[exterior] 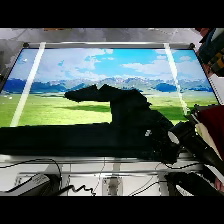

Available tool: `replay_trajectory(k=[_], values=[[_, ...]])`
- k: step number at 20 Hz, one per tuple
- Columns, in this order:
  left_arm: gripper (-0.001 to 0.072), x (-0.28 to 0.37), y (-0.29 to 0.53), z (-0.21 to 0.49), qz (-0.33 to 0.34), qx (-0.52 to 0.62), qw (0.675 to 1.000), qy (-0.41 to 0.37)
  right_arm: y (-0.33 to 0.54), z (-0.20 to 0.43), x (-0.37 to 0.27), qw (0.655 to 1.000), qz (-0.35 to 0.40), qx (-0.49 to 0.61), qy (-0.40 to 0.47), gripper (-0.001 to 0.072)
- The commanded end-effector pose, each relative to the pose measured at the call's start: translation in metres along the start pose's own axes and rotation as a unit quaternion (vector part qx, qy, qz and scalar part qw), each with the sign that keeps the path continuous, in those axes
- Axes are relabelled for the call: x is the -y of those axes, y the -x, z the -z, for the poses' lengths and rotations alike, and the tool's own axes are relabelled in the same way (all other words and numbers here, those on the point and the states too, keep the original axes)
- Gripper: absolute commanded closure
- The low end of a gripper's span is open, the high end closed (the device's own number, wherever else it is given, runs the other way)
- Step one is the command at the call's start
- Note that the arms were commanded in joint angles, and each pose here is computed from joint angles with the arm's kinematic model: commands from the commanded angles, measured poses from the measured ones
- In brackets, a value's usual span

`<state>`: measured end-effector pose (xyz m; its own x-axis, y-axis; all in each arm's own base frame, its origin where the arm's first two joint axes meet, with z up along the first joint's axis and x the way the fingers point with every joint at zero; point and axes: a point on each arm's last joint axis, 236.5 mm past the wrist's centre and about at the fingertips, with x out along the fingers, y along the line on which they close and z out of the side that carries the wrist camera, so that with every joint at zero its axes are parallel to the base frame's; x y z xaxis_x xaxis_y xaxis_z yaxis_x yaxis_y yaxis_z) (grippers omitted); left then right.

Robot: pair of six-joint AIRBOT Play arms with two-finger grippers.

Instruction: Fold the clothes and pants, and hang the long-sleeved shirts on hangers.

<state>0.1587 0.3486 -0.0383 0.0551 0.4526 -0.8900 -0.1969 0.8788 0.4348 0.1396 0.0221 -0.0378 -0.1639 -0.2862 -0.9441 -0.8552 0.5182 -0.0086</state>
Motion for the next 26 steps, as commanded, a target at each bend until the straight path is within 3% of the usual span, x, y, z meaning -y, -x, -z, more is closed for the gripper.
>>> replay_trajectory(k=[1, 4, 5, 6, 7, 8, 11, 13, 17, 18, 19, 21, 23, 25, 26], values=[[0.0668, 0.000, -0.008, 0.023, -0.009, -0.037, 0.996, -0.086, 0.001, 0.009, 0.002, 1.000, 0.004, -0.019, 0.022, 0.0680], [0.0661, -0.002, -0.008, 0.014, -0.017, -0.019, 0.996, -0.082, 0.001, 0.009, 0.002, 0.999, 0.005, -0.019, 0.029, 0.0679], [0.0519, -0.002, -0.008, 0.014, -0.017, -0.019, 0.996, -0.080, 0.001, 0.006, 0.002, 1.000, 0.005, -0.013, 0.023, 0.0601], [0.0169, -0.002, -0.008, 0.013, -0.017, -0.018, 0.997, -0.077, 0.001, 0.003, 0.004, 1.000, 0.008, -0.006, 0.000, 0.0327], [0.0014, -0.004, -0.008, 0.011, -0.021, -0.013, 0.998, -0.065, 0.001, 0.000, 0.007, 1.000, 0.014, 0.001, -0.020, 0.0066], [0.0016, -0.004, -0.007, 0.011, -0.023, -0.011, 0.998, -0.049, 0.001, -0.002, 0.010, 0.999, 0.021, 0.005, -0.033, 0.0006], [0.0020, -0.008, -0.005, 0.007, -0.030, -0.001, 0.999, 0.013, 0.002, 0.004, 0.024, 0.998, 0.052, -0.005, -0.042, 0.0075], [0.0020, -0.017, 0.002, -0.010, -0.050, 0.035, 0.994, 0.092, 0.007, 0.007, 0.049, 0.994, 0.105, -0.010, -0.041, 0.0373], [0.0025, -0.048, 0.047, -0.083, -0.099, 0.161, 0.971, 0.148, 0.034, 0.012, 0.110, 0.969, 0.231, 0.001, -0.084, 0.0429], [0.0100, -0.053, 0.063, -0.107, -0.103, 0.200, 0.960, 0.169, 0.042, 0.016, 0.127, 0.961, 0.256, 0.008, -0.102, 0.0676], [0.0198, -0.054, 0.079, -0.128, -0.098, 0.237, 0.947, 0.194, 0.048, 0.021, 0.146, 0.952, 0.276, 0.023, -0.129, 0.0682], [0.0310, -0.041, 0.106, -0.167, -0.071, 0.291, 0.931, 0.210, 0.049, 0.048, 0.177, 0.927, 0.278, 0.057, -0.245, 0.0684], [0.0354, -0.018, 0.116, -0.189, -0.045, 0.311, 0.928, 0.200, 0.031, 0.093, 0.191, 0.891, 0.235, 0.076, -0.382, 0.0685], [0.0355, 0.016, 0.123, -0.211, 0.010, 0.328, 0.920, 0.216, -0.003, 0.111, 0.174, 0.831, 0.106, 0.135, -0.528, 0.0686], [0.0354, 0.038, 0.129, -0.223, 0.056, 0.337, 0.909, 0.240, -0.012, 0.096, 0.159, 0.807, 0.016, 0.188, -0.560, 0.0686]])
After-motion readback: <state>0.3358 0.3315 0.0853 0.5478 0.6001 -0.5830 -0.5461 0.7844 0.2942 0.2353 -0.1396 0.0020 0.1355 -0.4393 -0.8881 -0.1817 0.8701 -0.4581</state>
